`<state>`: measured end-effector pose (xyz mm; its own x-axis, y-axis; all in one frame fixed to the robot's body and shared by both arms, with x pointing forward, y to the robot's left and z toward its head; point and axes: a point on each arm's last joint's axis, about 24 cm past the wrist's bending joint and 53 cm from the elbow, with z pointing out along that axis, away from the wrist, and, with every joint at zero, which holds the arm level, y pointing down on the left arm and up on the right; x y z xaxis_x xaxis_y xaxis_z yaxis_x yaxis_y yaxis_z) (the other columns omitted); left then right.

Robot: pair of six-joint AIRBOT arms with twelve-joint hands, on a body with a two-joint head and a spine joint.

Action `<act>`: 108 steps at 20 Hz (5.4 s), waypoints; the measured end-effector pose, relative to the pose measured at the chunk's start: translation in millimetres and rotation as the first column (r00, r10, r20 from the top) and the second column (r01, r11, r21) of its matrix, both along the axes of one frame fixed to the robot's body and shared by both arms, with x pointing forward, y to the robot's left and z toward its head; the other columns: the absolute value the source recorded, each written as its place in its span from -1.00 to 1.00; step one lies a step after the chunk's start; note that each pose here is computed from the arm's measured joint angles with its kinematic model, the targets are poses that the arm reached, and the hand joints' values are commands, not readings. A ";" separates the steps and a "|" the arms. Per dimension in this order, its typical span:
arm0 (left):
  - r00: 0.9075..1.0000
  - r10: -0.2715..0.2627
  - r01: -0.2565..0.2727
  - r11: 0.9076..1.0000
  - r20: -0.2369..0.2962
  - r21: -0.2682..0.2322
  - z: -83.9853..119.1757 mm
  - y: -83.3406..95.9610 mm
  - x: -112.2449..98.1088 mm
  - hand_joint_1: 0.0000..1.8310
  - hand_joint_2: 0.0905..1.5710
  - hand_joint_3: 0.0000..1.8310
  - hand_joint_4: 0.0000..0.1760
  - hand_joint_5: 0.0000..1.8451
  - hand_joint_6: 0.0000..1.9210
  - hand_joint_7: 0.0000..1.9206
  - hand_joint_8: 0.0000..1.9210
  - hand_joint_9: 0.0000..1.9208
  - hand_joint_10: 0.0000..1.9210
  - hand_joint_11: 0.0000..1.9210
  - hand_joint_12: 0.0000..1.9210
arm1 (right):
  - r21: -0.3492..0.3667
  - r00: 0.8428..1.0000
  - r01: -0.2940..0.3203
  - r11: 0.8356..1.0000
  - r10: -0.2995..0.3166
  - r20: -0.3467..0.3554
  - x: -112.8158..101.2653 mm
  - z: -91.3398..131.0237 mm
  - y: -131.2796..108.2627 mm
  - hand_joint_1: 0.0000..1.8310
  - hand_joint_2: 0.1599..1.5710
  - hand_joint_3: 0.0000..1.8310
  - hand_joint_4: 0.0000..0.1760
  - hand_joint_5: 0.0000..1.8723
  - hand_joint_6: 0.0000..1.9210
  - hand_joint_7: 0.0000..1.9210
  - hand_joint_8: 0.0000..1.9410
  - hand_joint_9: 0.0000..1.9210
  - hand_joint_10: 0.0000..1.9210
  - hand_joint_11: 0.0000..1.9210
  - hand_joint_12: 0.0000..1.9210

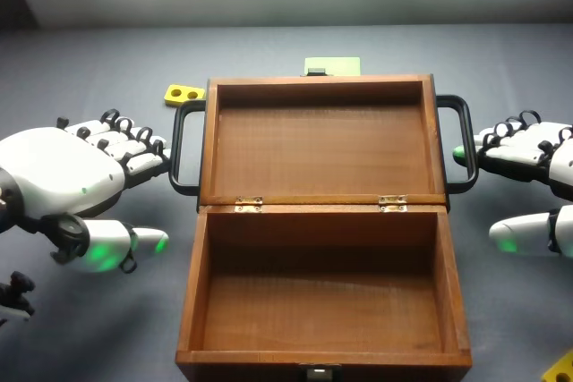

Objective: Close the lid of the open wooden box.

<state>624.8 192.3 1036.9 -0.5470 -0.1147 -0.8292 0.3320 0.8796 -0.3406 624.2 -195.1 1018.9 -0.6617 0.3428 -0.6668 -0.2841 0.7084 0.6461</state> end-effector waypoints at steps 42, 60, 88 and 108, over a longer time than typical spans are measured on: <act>0.988 0.057 -0.012 0.953 0.143 -0.301 68.5 -7.9 -22.7 -1.00 0.66 -1.00 -1.00 -0.90 -0.99 -0.90 -0.99 -0.92 -0.99 -0.98 -0.99 | 0.243 0.987 -0.125 0.962 0.096 0.127 -24.5 71.2 47.0 -1.00 0.56 -0.99 -1.00 -0.97 -1.00 -0.99 -1.00 -1.00 -1.00 -0.98 -0.99; 0.989 0.117 -0.079 0.937 0.094 -0.341 56.7 13.1 -44.9 -1.00 0.65 -0.99 -1.00 -0.94 -1.00 -0.98 -1.00 -0.99 -1.00 -1.00 -1.00 | 0.259 0.965 -0.261 0.930 0.242 0.105 -72.2 63.5 77.9 -1.00 0.59 -1.00 -1.00 -0.97 -1.00 -1.00 -1.00 -1.00 -1.00 -1.00 -1.00; 0.990 0.144 -0.133 0.932 0.007 -0.336 31.8 24.9 -64.9 -1.00 0.70 -0.98 -1.00 -0.94 -0.99 -0.99 -1.00 -1.00 -1.00 -1.00 -1.00 | 0.316 0.991 -0.114 0.942 0.129 -0.029 -74.8 26.8 62.9 -0.39 0.08 -1.00 1.00 -1.00 -1.00 -1.00 -1.00 -1.00 -1.00 -1.00 -1.00; 0.988 0.153 -0.149 0.931 -0.014 -0.334 25.5 27.3 -68.1 -1.00 0.69 -1.00 -1.00 -0.93 -0.99 -0.98 -1.00 -1.00 -1.00 -1.00 -1.00 | 0.289 0.989 -0.146 0.946 0.131 0.072 -70.9 74.9 36.3 -0.54 0.01 -1.00 1.00 -1.00 -1.00 -1.00 -1.00 -1.00 -1.00 -1.00 -1.00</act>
